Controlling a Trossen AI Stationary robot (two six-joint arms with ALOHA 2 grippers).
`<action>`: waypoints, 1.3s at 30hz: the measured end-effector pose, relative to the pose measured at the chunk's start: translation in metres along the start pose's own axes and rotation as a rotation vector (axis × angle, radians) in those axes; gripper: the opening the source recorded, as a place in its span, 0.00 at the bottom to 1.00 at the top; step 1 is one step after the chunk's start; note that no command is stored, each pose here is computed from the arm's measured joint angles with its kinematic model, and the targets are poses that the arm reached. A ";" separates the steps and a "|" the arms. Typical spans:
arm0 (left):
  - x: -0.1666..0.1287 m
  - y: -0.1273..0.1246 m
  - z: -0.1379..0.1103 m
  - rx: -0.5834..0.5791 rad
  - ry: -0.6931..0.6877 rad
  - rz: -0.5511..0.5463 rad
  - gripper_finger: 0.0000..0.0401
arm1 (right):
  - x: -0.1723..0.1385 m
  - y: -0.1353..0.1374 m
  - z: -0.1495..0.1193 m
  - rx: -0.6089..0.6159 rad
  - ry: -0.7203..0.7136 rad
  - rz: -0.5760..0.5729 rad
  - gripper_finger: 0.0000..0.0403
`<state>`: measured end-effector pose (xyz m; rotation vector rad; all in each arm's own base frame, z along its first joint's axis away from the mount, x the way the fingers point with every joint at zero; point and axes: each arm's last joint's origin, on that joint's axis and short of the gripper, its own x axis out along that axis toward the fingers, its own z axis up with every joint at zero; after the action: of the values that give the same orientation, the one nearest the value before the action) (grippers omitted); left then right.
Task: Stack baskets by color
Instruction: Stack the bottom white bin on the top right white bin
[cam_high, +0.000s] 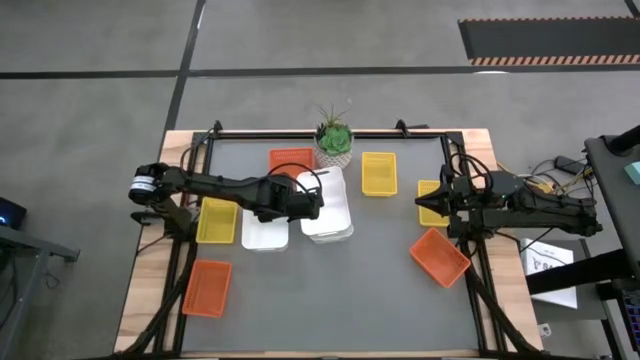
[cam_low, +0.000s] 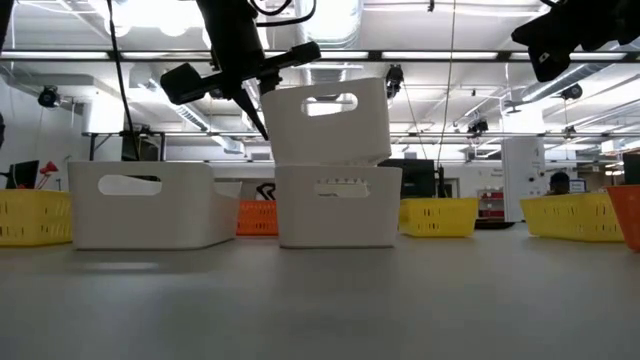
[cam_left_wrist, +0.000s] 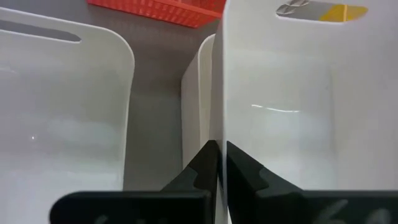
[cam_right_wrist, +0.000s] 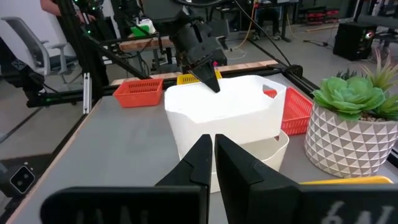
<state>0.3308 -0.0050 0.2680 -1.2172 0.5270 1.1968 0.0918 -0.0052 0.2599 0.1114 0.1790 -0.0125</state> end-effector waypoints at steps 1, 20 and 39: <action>0.000 0.000 0.000 0.000 0.000 0.000 0.00 | 0.000 0.000 0.000 0.000 0.000 0.000 0.03; -0.002 -0.002 0.000 0.039 0.001 -0.019 0.00 | 0.003 0.000 0.002 -0.008 -0.010 0.001 0.03; -0.013 -0.012 0.002 0.087 -0.011 -0.105 0.00 | 0.104 -0.004 0.001 -0.195 0.143 0.050 0.24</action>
<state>0.3367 -0.0075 0.2847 -1.1498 0.4964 1.0803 0.1943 -0.0096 0.2424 -0.0784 0.3194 0.0627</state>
